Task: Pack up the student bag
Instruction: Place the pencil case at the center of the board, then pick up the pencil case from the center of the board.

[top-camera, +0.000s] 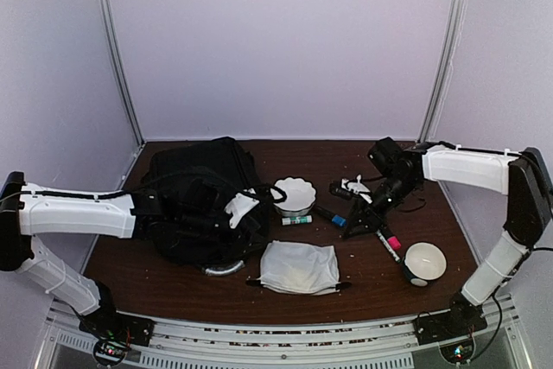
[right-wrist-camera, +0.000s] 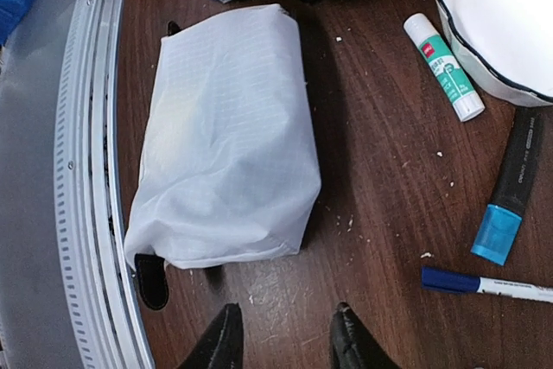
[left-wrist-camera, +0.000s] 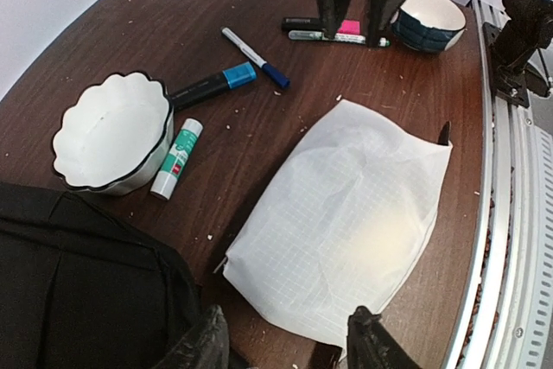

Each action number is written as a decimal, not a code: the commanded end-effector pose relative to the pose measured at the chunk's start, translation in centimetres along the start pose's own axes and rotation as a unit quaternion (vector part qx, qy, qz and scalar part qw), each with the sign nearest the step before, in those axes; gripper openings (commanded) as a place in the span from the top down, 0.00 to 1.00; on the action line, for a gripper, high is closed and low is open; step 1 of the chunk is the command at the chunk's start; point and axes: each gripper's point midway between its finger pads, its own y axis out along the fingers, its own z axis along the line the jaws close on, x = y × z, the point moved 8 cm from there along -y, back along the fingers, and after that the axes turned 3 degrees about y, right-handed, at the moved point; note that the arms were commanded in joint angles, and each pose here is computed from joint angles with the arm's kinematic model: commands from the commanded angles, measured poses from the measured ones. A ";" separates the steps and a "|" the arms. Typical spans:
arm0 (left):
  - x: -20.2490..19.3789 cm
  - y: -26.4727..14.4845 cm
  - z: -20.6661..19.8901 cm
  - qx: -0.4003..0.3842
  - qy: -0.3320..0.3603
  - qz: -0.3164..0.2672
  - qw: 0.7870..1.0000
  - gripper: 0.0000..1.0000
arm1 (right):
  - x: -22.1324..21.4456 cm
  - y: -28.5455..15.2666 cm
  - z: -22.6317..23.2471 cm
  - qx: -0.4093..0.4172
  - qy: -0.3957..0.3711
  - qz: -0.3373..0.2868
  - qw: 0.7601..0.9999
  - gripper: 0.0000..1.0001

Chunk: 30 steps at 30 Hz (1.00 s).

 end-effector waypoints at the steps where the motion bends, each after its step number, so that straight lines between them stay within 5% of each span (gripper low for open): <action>1: 0.9 -0.4 0.1 0.013 0.014 -0.036 0.999 0.51 | -0.8 -0.6 4.1 -0.046 -0.088 0.020 0.995 0.63; 6: -0.7 -0.3 -0.1 0.012 0.007 -0.019 1.000 0.51 | -2.4 1.3 8.2 -0.062 -0.169 0.065 0.981 0.56; 12: -3.7 0.5 -1.8 -0.037 0.010 0.037 0.999 0.51 | -3.9 2.5 9.6 -0.057 -0.175 0.111 0.977 0.45; 25: -8.5 4.1 -3.2 -0.060 0.031 0.161 0.985 0.53 | -5.3 6.0 8.5 -0.029 -0.142 0.159 0.977 0.48; 30: -8.7 5.6 -3.4 -0.063 0.043 0.178 0.981 0.60 | -5.0 6.6 8.5 -0.014 -0.125 0.156 0.980 0.56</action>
